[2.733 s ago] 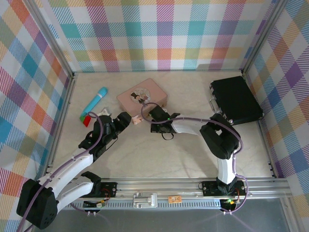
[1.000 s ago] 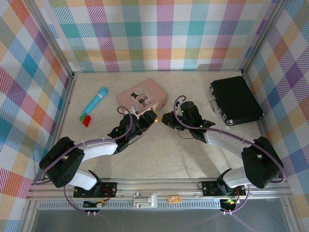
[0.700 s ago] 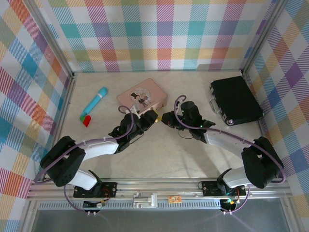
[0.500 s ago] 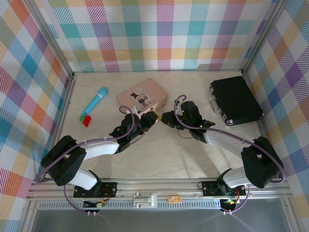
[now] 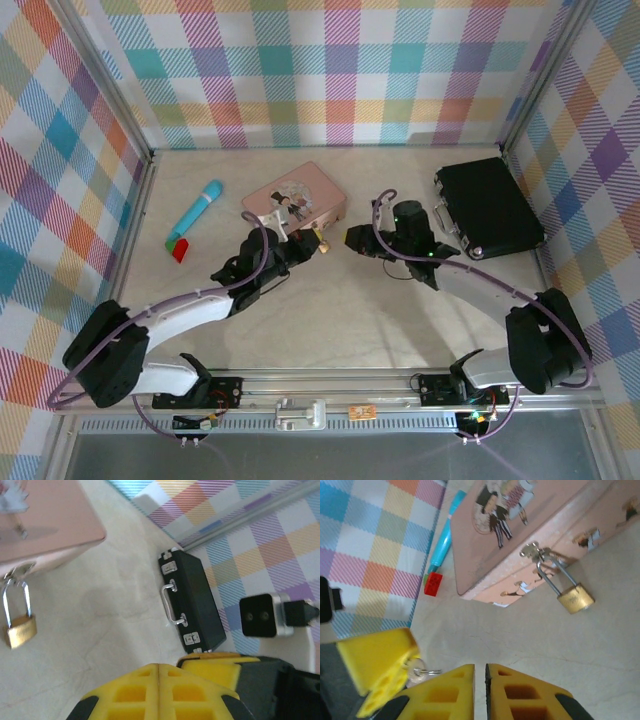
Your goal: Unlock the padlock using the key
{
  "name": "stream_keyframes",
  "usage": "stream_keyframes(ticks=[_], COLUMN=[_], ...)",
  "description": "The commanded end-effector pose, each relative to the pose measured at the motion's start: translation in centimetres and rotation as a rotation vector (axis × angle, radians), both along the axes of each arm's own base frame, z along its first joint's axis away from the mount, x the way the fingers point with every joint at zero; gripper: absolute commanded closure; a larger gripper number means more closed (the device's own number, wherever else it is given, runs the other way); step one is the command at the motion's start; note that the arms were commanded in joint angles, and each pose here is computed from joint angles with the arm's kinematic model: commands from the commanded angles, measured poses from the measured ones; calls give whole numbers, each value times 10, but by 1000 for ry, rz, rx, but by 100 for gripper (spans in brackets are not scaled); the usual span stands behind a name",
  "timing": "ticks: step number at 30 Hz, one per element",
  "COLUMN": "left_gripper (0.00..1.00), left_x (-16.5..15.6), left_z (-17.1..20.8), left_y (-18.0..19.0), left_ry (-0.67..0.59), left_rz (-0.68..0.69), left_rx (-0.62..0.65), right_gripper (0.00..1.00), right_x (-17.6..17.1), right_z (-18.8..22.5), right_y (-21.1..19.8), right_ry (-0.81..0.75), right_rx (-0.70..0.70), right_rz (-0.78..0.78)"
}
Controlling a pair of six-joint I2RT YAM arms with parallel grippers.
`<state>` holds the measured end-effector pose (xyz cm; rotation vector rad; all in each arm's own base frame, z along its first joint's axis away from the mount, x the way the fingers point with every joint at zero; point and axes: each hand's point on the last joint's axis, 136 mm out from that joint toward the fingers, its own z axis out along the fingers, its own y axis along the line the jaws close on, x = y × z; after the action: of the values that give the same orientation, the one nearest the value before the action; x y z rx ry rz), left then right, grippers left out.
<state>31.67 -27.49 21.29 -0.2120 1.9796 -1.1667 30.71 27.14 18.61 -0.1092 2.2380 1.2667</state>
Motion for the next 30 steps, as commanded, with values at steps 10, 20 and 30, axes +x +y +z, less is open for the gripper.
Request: stream_keyframes(ticks=[10, 20, 30], left_gripper=[100, 100, 100], left_x=[-36, -39, -34], left_z=[58, 76, 82], left_y=[-10, -20, -14], left_ry=[-260, -296, -313], left_rz=[-404, -444, -386], left_rx=[88, -24, -55], right_gripper=[71, 69, 70], right_x=[-50, -56, -61], right_z=[77, 79, 72], right_y=[22, 35, 39], right_ry=[-318, -314, -294], right_rx=[210, 264, 273], right_rz=[394, 457, 475])
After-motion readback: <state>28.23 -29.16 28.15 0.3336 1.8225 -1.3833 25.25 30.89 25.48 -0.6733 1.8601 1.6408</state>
